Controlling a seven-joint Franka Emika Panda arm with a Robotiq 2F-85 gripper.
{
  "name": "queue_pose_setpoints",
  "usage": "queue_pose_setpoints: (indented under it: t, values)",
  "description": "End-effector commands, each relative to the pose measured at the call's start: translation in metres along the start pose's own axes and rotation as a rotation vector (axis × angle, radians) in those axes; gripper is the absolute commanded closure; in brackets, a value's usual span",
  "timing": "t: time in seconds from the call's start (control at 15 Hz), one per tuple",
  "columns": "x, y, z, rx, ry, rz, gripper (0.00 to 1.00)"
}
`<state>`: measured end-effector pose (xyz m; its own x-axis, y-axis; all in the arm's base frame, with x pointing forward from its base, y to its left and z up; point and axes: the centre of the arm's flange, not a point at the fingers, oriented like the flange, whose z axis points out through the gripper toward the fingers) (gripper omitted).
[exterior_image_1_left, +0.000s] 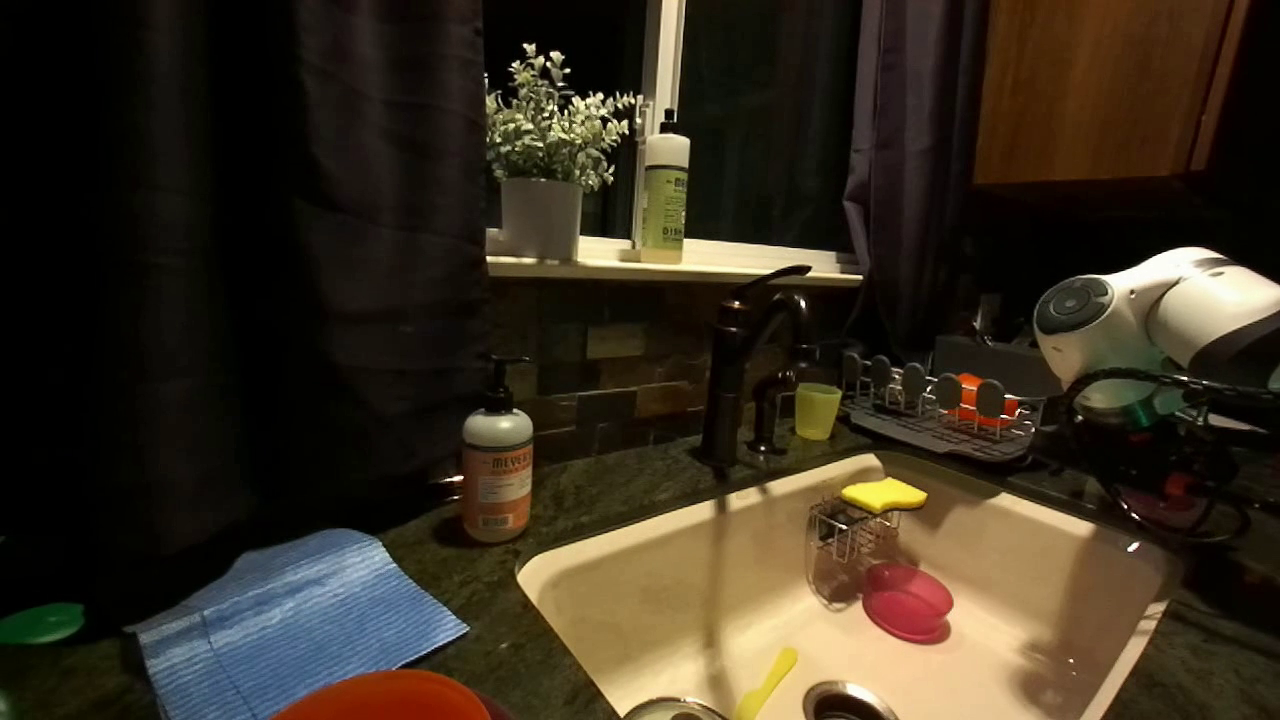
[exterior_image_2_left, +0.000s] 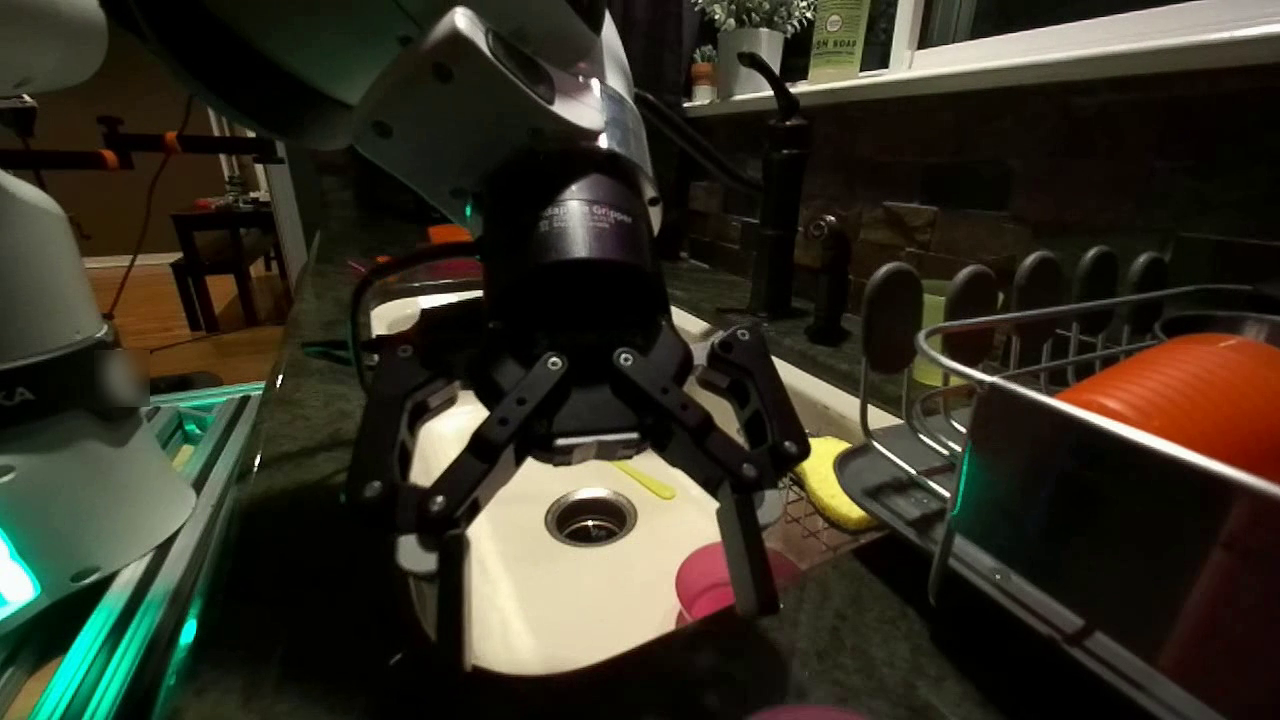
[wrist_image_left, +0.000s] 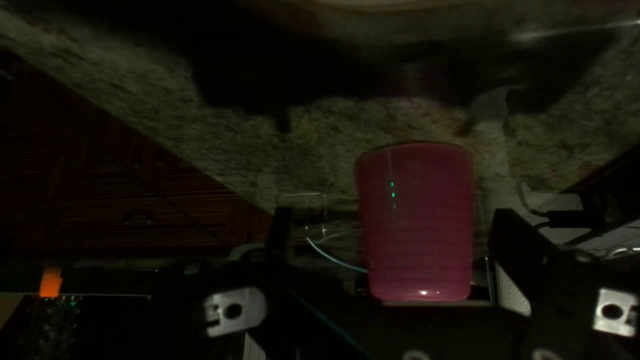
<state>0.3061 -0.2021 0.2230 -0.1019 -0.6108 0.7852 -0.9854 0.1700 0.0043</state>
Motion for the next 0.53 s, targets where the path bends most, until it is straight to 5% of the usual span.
queue_pose_setpoints:
  t: [0.0,0.47]
  values:
    - [-0.005,0.008,0.009,0.005,0.004,0.003,0.0]
    - [0.029,0.004,0.01,0.023,0.017,0.042,0.0]
